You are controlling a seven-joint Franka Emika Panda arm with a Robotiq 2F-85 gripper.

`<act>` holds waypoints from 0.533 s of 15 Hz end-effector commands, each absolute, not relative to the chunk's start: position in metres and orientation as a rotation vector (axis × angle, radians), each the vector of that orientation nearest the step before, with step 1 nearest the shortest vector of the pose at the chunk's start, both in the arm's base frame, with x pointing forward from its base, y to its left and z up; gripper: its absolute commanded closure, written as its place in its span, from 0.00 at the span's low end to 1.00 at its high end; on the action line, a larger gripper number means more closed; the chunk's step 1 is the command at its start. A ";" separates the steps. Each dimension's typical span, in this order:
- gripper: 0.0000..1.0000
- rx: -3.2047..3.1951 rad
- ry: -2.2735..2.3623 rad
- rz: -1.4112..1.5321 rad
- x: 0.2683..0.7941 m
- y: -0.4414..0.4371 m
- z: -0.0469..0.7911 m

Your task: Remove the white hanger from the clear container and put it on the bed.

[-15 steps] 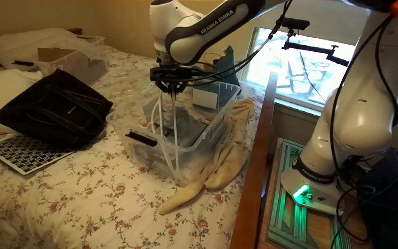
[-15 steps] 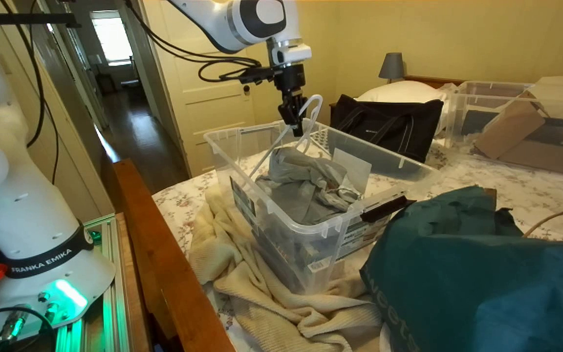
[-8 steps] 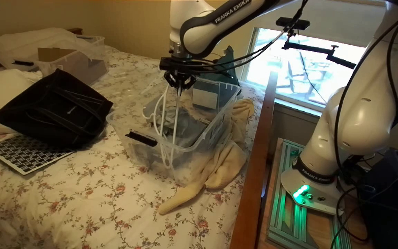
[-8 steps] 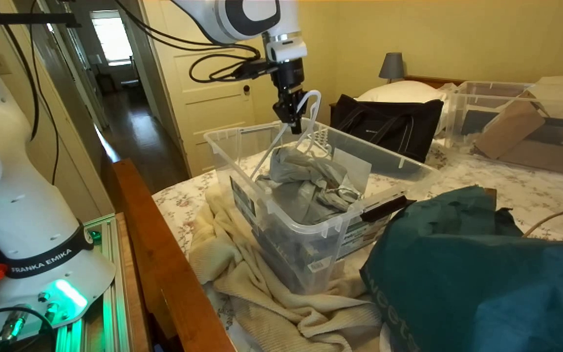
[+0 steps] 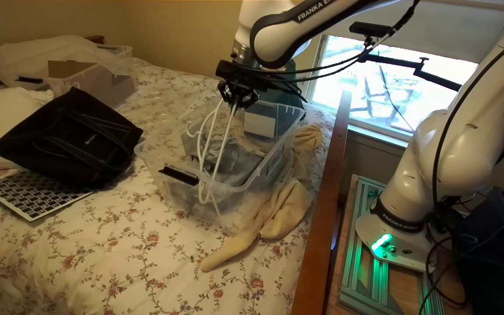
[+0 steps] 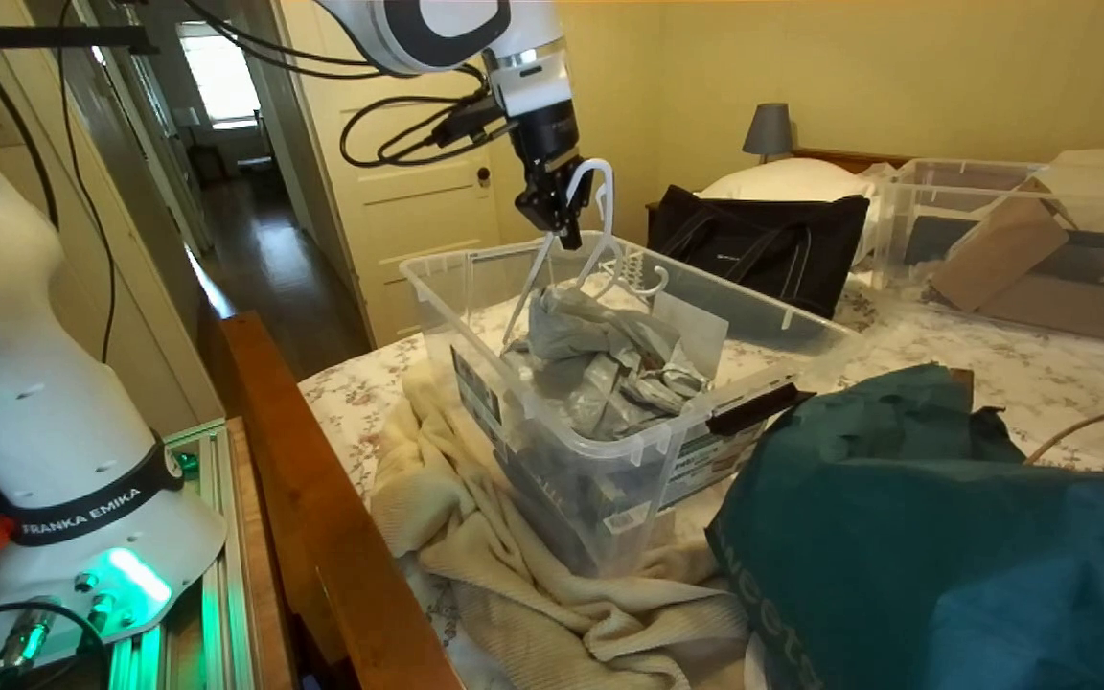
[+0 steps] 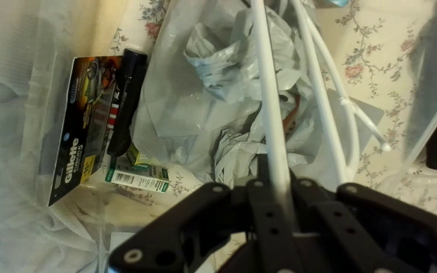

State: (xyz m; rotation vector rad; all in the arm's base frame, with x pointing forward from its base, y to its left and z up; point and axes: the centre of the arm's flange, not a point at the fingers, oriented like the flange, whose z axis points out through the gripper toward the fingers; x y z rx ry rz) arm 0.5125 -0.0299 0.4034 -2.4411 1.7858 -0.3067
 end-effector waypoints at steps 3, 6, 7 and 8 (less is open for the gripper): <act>0.99 -2.306 1.718 -0.389 0.468 -0.036 0.420; 0.99 -2.250 1.686 -0.420 0.458 -0.038 0.425; 0.99 -2.231 1.676 -0.432 0.455 -0.039 0.425; 0.99 -2.212 1.664 -0.448 0.452 -0.039 0.427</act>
